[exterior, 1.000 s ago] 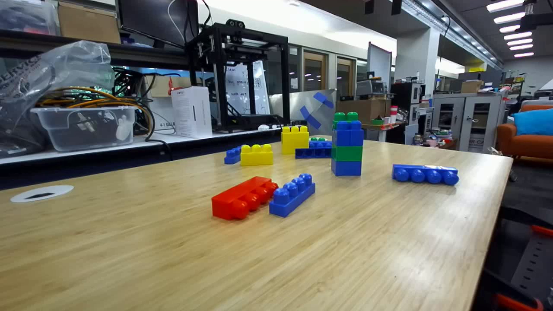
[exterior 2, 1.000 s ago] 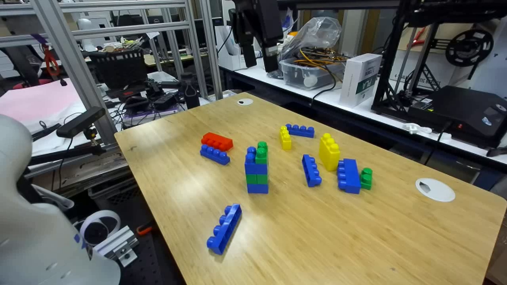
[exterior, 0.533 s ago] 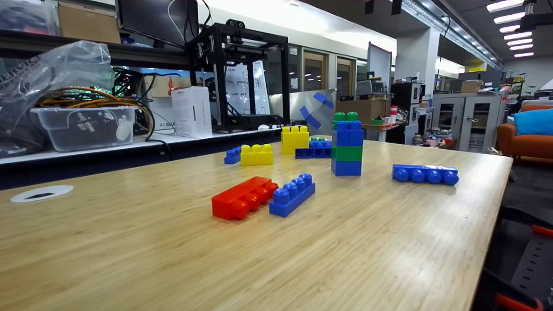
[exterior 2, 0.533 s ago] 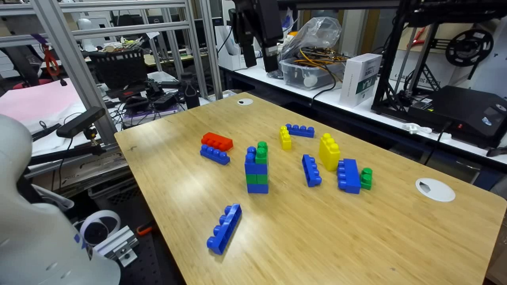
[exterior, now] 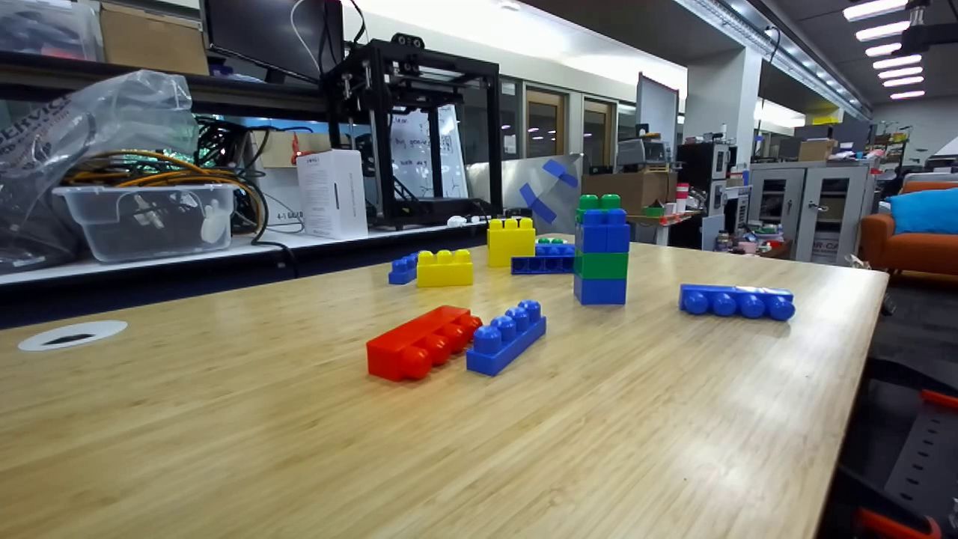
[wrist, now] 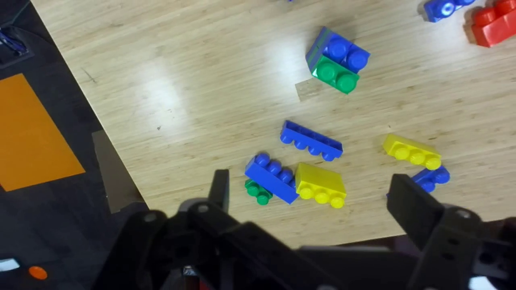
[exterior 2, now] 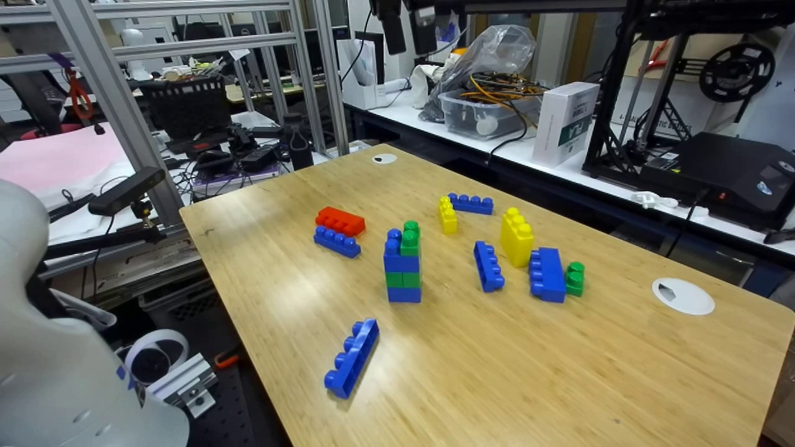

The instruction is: Pick up the green LEGO block and stack it on top of the purple LEGO blocks

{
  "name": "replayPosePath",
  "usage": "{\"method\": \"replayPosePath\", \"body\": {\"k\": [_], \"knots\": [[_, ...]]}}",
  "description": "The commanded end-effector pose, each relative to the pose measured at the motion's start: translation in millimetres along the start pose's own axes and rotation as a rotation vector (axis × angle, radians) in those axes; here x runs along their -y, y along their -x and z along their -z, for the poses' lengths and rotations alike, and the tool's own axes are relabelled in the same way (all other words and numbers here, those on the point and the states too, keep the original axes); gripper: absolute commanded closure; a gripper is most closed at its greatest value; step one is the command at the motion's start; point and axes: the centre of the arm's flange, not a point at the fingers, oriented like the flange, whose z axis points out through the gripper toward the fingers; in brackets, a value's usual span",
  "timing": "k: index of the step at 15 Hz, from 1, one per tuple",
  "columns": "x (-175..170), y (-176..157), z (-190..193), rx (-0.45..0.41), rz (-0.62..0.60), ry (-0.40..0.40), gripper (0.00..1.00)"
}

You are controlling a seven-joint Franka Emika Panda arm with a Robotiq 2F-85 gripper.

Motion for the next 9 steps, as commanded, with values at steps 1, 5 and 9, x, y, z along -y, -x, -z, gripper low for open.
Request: {"method": "replayPosePath", "body": {"k": [1, 5, 9], "knots": [[7.4, -17.8, 29.3, 0.058, -0.041, -0.006, 0.00], [15.9, -17.7, 50.9, 0.085, -0.058, -0.002, 0.00], [14.7, -8.2, 55.1, 0.057, -0.044, 0.003, 0.00]]}}
